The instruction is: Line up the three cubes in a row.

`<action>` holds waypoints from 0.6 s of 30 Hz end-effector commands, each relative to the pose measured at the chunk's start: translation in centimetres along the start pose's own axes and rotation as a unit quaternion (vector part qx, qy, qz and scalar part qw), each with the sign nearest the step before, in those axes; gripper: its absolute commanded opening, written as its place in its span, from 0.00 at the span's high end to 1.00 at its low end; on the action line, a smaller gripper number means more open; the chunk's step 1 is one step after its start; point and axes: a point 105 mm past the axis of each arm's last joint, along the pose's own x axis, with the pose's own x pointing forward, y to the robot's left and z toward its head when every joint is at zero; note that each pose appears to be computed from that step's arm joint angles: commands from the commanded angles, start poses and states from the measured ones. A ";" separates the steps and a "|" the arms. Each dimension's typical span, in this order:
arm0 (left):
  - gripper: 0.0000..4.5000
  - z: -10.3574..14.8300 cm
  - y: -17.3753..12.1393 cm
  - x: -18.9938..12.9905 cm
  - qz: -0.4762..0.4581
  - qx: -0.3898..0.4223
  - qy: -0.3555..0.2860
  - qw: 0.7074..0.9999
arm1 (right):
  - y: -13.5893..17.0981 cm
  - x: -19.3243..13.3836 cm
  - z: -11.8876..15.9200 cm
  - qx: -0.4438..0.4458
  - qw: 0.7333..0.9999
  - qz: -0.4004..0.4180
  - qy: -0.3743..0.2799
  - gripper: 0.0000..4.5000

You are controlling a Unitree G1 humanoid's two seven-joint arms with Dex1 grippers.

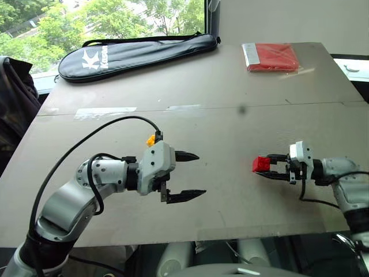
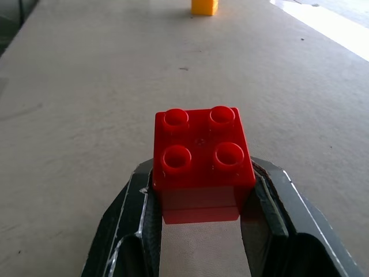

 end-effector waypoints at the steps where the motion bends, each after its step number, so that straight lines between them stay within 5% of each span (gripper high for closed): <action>1: 0.00 0.7 -0.4 -0.1 0.010 0.024 -0.006 1.000 | -0.8 0.5 1.1 -0.023 0.998 0.047 -0.037 0.71; 18: 0.00 0.2 -0.7 -0.4 0.045 0.021 0.001 0.999 | -1.8 1.4 0.3 -0.064 0.989 0.121 0.055 0.71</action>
